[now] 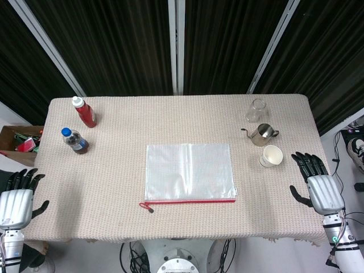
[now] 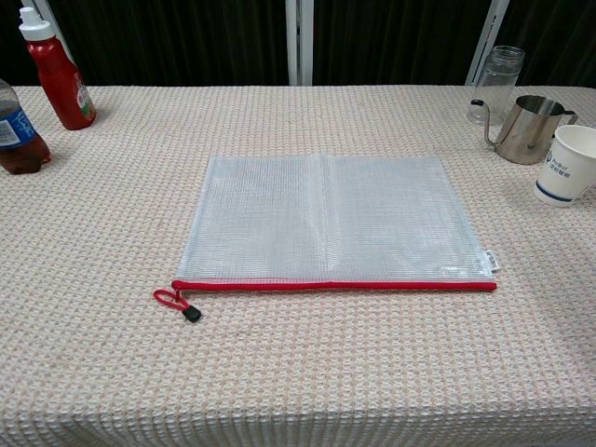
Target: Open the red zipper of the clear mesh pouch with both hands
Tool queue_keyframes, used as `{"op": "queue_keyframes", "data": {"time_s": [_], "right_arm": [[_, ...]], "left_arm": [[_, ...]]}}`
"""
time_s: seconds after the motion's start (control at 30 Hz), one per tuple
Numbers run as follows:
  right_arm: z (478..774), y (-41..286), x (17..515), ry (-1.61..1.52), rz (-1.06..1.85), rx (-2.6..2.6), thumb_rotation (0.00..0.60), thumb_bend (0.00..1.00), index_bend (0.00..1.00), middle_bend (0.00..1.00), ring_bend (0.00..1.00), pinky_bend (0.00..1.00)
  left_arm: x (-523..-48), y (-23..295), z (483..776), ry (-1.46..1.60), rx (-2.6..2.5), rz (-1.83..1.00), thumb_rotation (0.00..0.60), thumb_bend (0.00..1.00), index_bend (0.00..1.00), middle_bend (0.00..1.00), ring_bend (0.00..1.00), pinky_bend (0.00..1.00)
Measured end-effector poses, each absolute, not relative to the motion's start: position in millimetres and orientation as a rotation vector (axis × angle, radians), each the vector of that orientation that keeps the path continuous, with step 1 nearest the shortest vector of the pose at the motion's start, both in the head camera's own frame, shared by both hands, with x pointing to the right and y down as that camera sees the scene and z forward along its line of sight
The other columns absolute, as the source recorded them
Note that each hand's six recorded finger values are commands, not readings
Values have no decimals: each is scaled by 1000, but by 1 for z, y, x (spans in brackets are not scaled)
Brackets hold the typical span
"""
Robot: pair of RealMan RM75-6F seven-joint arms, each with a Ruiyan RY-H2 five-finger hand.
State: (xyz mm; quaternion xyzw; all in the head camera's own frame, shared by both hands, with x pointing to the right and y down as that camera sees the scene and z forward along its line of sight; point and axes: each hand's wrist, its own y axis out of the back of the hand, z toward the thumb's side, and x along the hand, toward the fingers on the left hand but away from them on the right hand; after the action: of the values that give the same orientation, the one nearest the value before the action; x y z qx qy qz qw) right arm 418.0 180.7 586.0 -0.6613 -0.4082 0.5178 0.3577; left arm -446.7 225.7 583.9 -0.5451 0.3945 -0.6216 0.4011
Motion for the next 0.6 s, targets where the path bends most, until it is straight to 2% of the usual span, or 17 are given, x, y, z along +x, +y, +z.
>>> {"op": "queue_keyframes", "data": {"time_s": [0.37,0.6], "right_arm": [[583,184,411,-1053,1285,-1753,600,282,13,57,0,0],[587,171,363,-885,1146,-1873,600,282,13,65,0,0]], "left_arm": [[-451,234,567,1004,-1381,-1549,600,163,256,144,104,135],[-450,240,563,1010,-1396,-1530,600,163,256,144,104,135]]}}
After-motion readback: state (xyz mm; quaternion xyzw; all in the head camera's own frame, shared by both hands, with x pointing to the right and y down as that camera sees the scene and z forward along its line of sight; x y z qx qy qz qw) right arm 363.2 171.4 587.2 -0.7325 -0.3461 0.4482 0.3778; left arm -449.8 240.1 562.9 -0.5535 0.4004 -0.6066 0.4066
